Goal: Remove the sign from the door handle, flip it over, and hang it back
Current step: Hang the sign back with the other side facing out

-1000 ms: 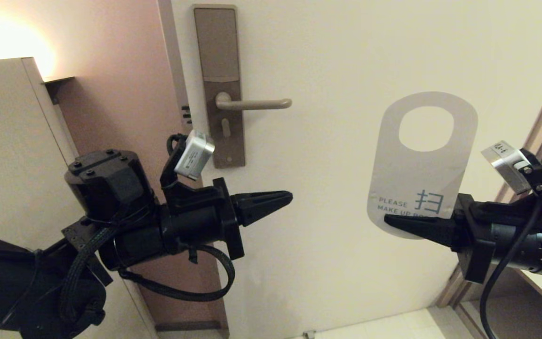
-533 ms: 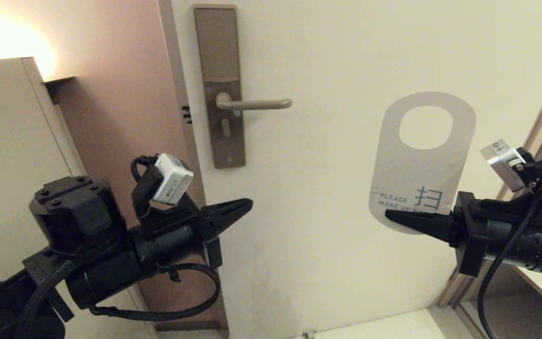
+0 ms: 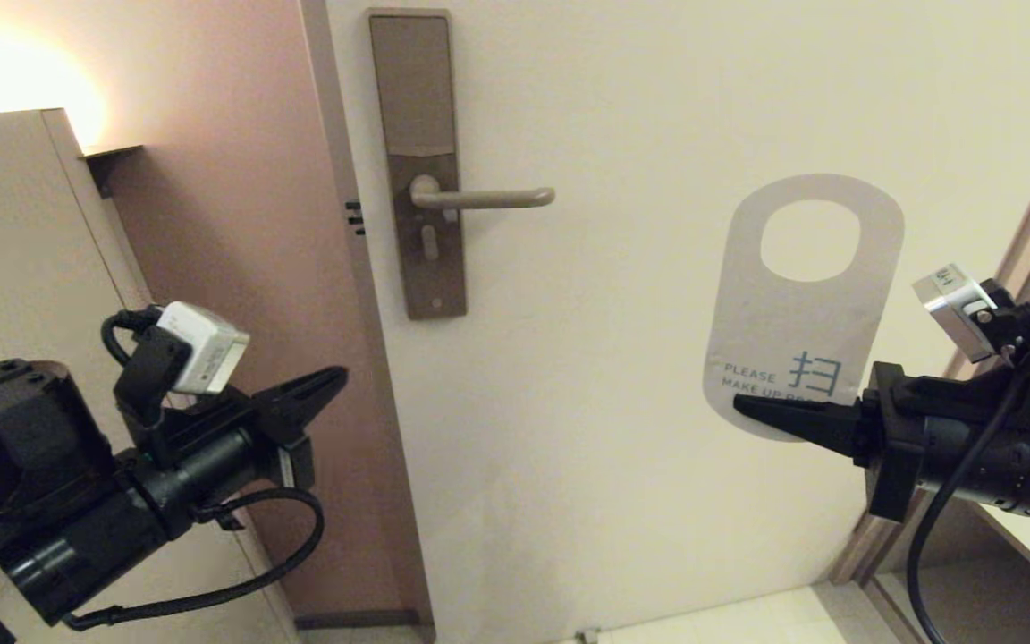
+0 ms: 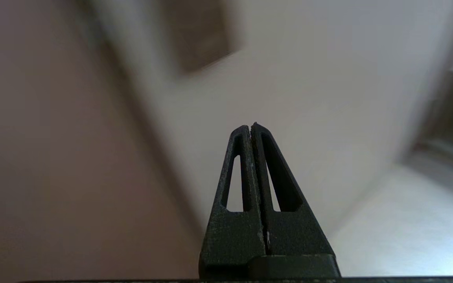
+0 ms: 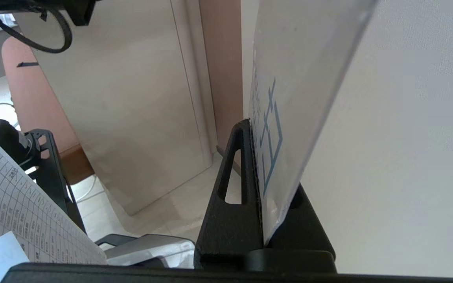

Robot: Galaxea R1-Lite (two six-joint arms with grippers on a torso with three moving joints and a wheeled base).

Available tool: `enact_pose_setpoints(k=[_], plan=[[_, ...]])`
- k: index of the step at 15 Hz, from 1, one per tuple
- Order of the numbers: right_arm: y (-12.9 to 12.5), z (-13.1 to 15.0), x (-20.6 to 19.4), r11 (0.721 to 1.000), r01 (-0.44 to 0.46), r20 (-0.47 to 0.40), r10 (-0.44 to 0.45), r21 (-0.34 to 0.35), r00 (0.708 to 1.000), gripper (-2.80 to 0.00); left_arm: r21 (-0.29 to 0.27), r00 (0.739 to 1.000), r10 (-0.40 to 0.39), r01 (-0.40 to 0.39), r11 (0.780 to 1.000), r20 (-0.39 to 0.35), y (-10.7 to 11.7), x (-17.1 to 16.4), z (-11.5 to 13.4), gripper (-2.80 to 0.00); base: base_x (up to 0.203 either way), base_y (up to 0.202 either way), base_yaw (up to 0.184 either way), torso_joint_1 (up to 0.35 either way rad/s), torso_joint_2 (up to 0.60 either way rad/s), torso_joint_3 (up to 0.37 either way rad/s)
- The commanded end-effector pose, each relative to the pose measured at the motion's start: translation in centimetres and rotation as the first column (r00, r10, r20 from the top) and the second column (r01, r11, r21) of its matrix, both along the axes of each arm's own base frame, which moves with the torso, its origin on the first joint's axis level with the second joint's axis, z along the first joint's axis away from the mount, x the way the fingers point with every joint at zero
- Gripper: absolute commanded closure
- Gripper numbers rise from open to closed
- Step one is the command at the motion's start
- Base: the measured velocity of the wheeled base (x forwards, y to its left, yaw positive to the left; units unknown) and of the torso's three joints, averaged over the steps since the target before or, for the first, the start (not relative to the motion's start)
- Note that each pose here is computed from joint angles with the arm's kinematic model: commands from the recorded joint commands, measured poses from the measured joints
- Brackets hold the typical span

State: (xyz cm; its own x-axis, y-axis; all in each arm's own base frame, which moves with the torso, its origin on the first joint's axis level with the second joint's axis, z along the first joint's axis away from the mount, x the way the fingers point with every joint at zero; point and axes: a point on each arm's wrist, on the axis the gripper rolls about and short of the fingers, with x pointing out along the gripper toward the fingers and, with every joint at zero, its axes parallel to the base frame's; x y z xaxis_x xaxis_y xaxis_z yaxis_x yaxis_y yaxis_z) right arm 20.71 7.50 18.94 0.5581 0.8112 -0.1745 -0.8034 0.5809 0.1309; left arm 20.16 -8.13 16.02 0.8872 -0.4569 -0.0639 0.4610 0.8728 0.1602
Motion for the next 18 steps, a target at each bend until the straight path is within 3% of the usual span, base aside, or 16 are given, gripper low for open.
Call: enact_pose_setpoints(k=[1, 4, 9, 13, 16, 18], plan=[[0.0, 0.1, 0.1, 1.0, -0.005, 0.006, 0.005, 0.002, 1.0, 0.0, -0.001, 0.997, 0.068, -0.068, 0.998, 0.021, 1.5, -1.2, 0.2, 0.0, 0.0, 0.0, 0.0, 0.0, 0.0, 0.0], [0.0, 0.2, 0.1, 1.0, 0.0, 0.012, 0.0, 0.003, 1.0, 0.0, 0.009, 0.979, 0.203, -0.203, 0.979, 0.031, 3.9, -3.0, -0.2, 0.0, 0.0, 0.0, 0.0, 0.0, 0.0, 0.0], [-0.1, 0.6, -0.2, 1.0, 0.0, 0.029, 0.0, 0.005, 1.0, 0.0, 0.0, 0.916, 0.399, -0.399, 0.917, 0.051, 6.8, -5.5, -0.5, 0.0, 0.0, 0.0, 0.0, 0.0, 0.0, 0.0], [-0.1, 0.8, -0.4, 1.0, 0.0, 0.044, 0.0, 0.007, 0.999, 0.0, -0.013, 0.882, 0.467, -0.467, 0.884, 0.066, 7.8, -8.1, -1.2, 0.0, 0.0, 0.0, 0.0, 0.0, 0.0, 0.0], [-0.2, 1.0, -0.6, 1.0, 0.0, 0.05, -0.001, 0.008, 0.999, 0.0, -0.026, 0.844, 0.531, -0.531, 0.847, 0.079, 8.5, -9.4, -1.2, 0.0, 0.0, 0.0, 0.0, 0.0, 0.0, 0.0], [-0.2, 1.1, -0.7, 1.0, -0.001, 0.054, 0.0, 0.01, 0.999, 0.0, -0.033, 0.836, 0.541, -0.54, 0.841, 0.089, 8.5, -10.3, -1.1, 0.0, 0.0, 0.0, 0.0, 0.0, 0.0, 0.0]])
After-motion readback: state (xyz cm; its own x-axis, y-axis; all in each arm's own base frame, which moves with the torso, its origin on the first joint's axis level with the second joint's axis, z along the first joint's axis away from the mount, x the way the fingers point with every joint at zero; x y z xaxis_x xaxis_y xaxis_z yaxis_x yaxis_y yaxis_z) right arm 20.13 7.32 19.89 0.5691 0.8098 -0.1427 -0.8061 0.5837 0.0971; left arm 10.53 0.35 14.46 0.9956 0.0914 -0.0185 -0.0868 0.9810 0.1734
